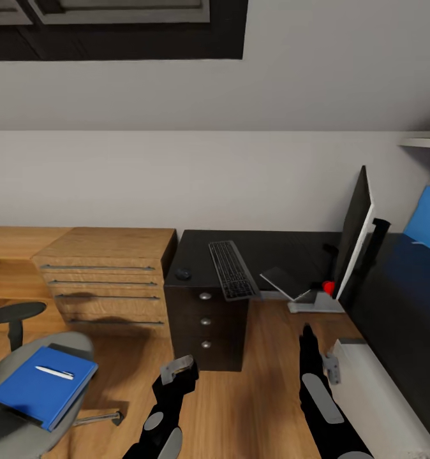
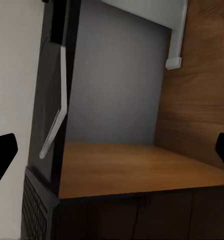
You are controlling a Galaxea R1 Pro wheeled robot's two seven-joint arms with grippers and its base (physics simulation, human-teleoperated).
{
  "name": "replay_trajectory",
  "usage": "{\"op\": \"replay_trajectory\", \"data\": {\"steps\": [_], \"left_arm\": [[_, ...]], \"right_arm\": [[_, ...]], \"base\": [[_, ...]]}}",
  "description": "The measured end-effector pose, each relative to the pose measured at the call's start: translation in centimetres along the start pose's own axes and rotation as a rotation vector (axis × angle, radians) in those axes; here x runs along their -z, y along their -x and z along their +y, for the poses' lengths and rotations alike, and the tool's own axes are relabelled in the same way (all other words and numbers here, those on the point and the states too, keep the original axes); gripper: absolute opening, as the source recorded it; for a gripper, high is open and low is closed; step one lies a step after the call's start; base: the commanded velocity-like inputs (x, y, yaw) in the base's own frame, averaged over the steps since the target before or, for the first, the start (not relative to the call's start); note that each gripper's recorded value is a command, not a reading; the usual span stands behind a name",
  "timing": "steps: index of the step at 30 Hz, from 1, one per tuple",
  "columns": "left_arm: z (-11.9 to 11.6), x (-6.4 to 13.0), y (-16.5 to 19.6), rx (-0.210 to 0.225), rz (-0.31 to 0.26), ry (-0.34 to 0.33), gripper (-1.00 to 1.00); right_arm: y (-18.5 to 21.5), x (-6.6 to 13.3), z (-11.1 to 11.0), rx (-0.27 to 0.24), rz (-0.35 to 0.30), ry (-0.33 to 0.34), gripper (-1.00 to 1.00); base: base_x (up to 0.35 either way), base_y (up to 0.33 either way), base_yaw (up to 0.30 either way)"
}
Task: In the bedroom, organize the workspace by keeping the computer under the desk, ensuring the monitor is on the desk, placing the keyboard on the desk next to the monitor, placing the mouse on the desk next to the keyboard, moving the folder from the swivel chair onto the desk next to the mouse, stacking the notebook on top of the folder with the pen on top of the notebook, and positioning the swivel chair next to the desk.
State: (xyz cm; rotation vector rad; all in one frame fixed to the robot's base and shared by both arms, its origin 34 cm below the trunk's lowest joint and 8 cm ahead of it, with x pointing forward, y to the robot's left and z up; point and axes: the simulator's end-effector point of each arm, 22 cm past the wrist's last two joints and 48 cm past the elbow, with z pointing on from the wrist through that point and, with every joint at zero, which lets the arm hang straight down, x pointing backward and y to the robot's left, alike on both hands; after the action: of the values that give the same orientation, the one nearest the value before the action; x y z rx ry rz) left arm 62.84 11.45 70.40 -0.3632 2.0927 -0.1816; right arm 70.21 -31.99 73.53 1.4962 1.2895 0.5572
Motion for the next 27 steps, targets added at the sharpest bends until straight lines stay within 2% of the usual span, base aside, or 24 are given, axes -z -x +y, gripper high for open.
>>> {"op": "replay_trajectory", "data": {"steps": [11,22,27], "left_arm": [[0.0,0.03,-0.02,0.0,0.001,0.0,1.0],[-0.1,0.05,-0.35,0.0,0.008,-0.002,1.0],[0.01,0.03,-0.39,0.0,0.009,0.0,1.0]], "right_arm": [[0.02,0.04,-0.13,0.0,-0.002,-0.003,1.0],[0.29,-0.07,0.04,0.011,-0.001,0.002,1.0],[-0.2,-0.09,-0.74,0.023,0.027,-0.038,1.0]], "base": [[-0.275,0.0,0.0],[-0.043,0.0,0.0],[-0.004,0.0,0.0]]}}
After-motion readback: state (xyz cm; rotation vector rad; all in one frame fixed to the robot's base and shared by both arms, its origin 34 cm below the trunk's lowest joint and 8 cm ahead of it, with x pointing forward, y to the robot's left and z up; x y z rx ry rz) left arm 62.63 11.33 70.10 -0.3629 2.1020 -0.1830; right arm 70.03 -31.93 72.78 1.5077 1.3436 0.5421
